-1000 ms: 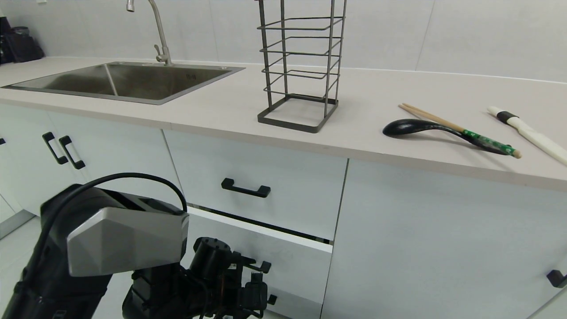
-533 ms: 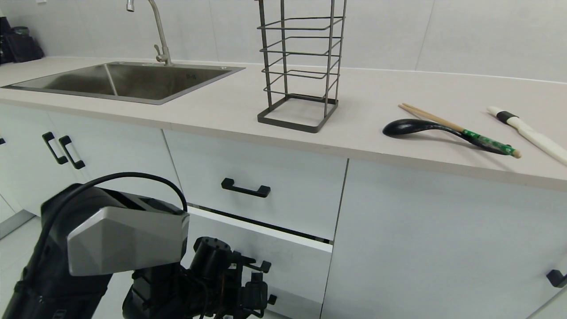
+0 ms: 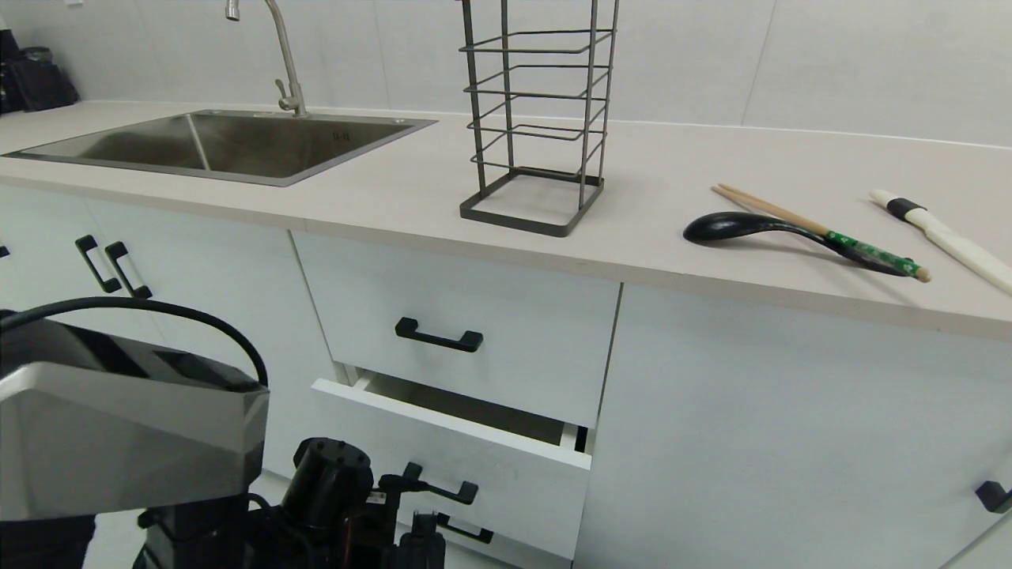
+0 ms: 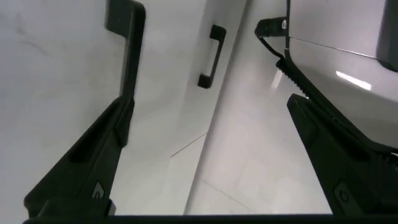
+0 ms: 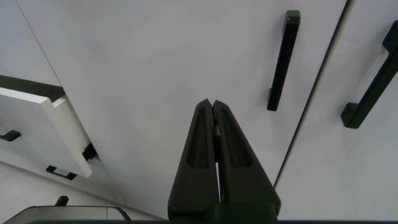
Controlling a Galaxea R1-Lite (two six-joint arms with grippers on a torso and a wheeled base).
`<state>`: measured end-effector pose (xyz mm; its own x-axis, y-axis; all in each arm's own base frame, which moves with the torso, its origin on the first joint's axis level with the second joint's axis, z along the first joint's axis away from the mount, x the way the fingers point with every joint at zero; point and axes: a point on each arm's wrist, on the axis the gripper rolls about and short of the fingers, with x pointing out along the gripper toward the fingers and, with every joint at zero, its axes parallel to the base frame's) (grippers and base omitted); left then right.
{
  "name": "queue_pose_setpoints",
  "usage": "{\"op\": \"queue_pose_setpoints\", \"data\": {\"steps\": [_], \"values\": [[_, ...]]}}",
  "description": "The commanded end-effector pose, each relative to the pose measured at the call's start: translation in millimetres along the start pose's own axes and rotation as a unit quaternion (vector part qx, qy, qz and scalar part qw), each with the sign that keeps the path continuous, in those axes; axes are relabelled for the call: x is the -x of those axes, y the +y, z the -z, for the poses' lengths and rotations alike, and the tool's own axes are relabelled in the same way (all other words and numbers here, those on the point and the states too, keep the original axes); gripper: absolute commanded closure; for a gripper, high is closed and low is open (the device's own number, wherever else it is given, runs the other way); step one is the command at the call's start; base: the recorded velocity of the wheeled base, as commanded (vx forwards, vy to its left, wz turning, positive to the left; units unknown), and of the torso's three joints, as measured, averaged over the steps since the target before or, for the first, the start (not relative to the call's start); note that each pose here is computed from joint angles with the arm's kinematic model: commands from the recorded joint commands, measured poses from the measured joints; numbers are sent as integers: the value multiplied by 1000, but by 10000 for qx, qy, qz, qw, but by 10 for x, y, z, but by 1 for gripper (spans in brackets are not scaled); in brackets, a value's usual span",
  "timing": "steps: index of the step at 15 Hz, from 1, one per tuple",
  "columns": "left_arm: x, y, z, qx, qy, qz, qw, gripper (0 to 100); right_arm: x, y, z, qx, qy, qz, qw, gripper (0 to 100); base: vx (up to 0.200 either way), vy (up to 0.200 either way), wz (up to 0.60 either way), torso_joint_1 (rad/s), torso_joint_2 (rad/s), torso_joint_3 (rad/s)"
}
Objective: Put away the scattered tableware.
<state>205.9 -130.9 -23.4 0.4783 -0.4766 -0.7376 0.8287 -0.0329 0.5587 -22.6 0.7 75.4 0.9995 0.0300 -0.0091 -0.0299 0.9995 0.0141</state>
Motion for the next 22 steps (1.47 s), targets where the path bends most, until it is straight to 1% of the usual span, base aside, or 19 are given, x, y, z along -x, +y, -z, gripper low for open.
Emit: {"op": "queue_pose_setpoints", "data": {"steps": [1,3,4,5,6,7,8,9,11,12,13,15,16,17,22], "values": [[429,38,-205,-202,-389,-499,9978,0,-1,0,0,0,8,-3,10000,100,0,0,0,0,0,0],[600,78,-300,-276,-610,-767,9948,0,-1,0,0,0,8,-3,10000,100,0,0,0,0,0,0],[646,87,-333,-274,-686,-833,9938,0,-1,0,0,0,8,-3,10000,100,0,0,0,0,0,0],[760,127,-427,-222,-912,-1040,9901,0,-1,0,0,0,8,-3,10000,100,0,0,0,0,0,0],[854,186,-467,-88,-1023,-1258,9867,0,-1,0,0,0,8,-3,10000,100,0,0,0,0,0,0],[911,246,-482,24,-1064,-1417,9842,0,-1,0,0,0,8,-3,10000,100,0,0,0,0,0,0],[957,311,-488,126,-1055,-1504,9829,0,-1,0,0,0,8,-3,10000,100,0,0,0,0,0,0],[952,346,-479,168,-1017,-1504,9832,0,-1,0,0,0,8,-3,10000,100,0,0,0,0,0,0],[861,523,-437,295,-855,-1563,9836,0,-1,0,0,0,8,-3,10000,100,0,0,0,0,0,0],[809,561,-415,330,-802,-1538,9843,0,-1,0,0,0,8,-3,10000,100,0,0,0,0,0,0],[659,612,-346,424,-658,-1424,9867,0,-1,0,0,0,8,-3,10000,100,0,0,0,0,0,0],[457,652,-262,523,-555,-1253,9892,0,-1,0,0,0,8,-3,10000,100,0,0,0,0,0,0],[380,694,-246,541,-521,-1240,9894,0,-1,0,0,0,8,-3,10000,100,0,0,0,0,0,0],[308,707,-227,562,-485,-1194,9901,0,-1,0,0,0,8,-3,10000,100,0,0,0,0,0,0],[167,656,-178,604,-383,-993,9925,0,-1,0,0,0,8,-3,10000,100,0,0,0,0,0,0]]}}
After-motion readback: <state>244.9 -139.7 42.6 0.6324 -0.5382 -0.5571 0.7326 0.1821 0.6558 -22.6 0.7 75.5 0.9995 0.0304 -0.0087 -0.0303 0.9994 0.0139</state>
